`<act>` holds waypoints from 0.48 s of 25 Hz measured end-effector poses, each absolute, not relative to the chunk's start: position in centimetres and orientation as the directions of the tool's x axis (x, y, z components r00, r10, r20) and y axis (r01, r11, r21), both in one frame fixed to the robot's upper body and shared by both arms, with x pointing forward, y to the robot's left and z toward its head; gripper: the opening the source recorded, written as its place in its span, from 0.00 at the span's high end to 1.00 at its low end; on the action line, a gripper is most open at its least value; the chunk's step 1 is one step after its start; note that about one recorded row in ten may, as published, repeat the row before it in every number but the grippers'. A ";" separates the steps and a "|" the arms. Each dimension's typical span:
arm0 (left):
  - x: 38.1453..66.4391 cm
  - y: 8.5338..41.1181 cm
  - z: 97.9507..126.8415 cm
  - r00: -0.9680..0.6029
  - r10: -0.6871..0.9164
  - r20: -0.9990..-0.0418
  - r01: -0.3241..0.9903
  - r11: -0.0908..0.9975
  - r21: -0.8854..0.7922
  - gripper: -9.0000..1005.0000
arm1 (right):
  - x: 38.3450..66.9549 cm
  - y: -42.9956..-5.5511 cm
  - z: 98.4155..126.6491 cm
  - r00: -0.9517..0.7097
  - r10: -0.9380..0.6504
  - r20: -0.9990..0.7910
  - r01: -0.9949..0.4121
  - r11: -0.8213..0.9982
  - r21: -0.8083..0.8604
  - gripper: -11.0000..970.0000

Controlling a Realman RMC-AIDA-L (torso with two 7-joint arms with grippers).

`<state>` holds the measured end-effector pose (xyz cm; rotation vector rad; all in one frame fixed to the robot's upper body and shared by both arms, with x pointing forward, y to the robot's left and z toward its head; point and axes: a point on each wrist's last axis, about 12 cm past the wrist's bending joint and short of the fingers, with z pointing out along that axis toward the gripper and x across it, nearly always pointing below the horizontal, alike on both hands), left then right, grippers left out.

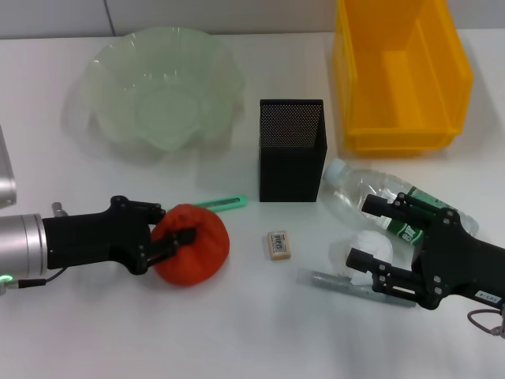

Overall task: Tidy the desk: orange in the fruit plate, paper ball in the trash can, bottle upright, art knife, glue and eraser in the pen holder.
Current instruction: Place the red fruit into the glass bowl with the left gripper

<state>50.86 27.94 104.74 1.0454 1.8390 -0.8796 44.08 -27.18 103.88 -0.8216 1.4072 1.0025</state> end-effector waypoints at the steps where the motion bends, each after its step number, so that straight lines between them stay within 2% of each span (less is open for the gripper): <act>1: 50.9 27.9 104.7 -0.314 0.319 -0.894 0.896 0.410 -0.168 0.57 | 44.1 -27.2 103.9 -0.089 0.072 -0.993 -0.915 0.387 0.110 0.22; 3: 50.9 27.8 105.6 -0.301 0.289 -0.909 0.908 0.379 -0.180 0.72 | 44.1 -27.2 103.9 -0.090 0.072 -0.993 -0.915 0.387 0.111 0.22; 7: 51.2 27.6 107.6 -0.234 0.215 -0.948 0.928 0.340 -0.152 0.81 | 44.0 -27.1 103.8 -0.093 0.076 -0.993 -0.915 0.387 0.115 0.22; 12: 53.3 27.3 109.8 -0.140 0.121 -0.983 0.915 0.396 -0.081 0.85 | 44.3 -26.7 103.9 -0.097 0.083 -0.992 -0.918 0.377 0.121 0.22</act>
